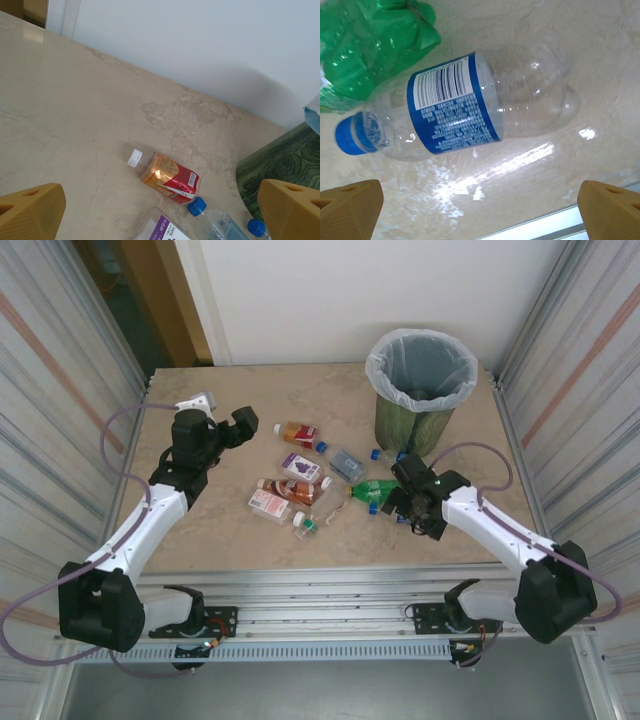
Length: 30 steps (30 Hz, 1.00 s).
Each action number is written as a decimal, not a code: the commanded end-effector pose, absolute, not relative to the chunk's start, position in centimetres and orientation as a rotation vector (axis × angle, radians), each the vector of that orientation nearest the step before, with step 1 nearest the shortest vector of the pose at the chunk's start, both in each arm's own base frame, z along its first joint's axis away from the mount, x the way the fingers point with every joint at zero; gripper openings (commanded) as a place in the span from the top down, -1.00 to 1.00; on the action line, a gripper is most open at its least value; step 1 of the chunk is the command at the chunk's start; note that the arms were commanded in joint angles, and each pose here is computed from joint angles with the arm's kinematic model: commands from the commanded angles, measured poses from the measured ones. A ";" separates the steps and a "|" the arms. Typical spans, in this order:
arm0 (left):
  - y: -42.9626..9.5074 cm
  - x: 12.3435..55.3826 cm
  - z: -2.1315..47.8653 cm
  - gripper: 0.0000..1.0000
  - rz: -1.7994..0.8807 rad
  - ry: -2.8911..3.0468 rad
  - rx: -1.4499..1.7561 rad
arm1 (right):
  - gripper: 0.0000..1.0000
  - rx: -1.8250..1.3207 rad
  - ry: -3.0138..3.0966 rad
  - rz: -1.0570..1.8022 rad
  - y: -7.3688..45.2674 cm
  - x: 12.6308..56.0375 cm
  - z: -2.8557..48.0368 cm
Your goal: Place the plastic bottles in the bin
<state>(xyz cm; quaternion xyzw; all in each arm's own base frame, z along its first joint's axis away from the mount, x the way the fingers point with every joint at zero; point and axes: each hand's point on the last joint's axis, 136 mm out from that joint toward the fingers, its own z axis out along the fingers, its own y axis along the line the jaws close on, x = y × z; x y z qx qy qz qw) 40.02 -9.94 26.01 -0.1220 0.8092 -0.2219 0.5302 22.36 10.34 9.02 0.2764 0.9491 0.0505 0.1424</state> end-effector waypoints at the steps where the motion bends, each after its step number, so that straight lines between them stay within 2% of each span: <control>1: -9.9 40.2 26.2 -0.98 -0.544 1.918 -0.288 | -0.96 1.080 2.555 0.265 10.6 23.2 9.6; 17: -10.6 40.7 25.2 -0.98 -0.561 1.953 -0.262 | -0.96 1.415 2.328 0.276 9.0 24.6 7.5; 30: -11.0 41.1 24.2 -0.97 -0.570 1.981 -0.258 | -0.97 1.443 2.349 0.249 8.9 25.9 4.6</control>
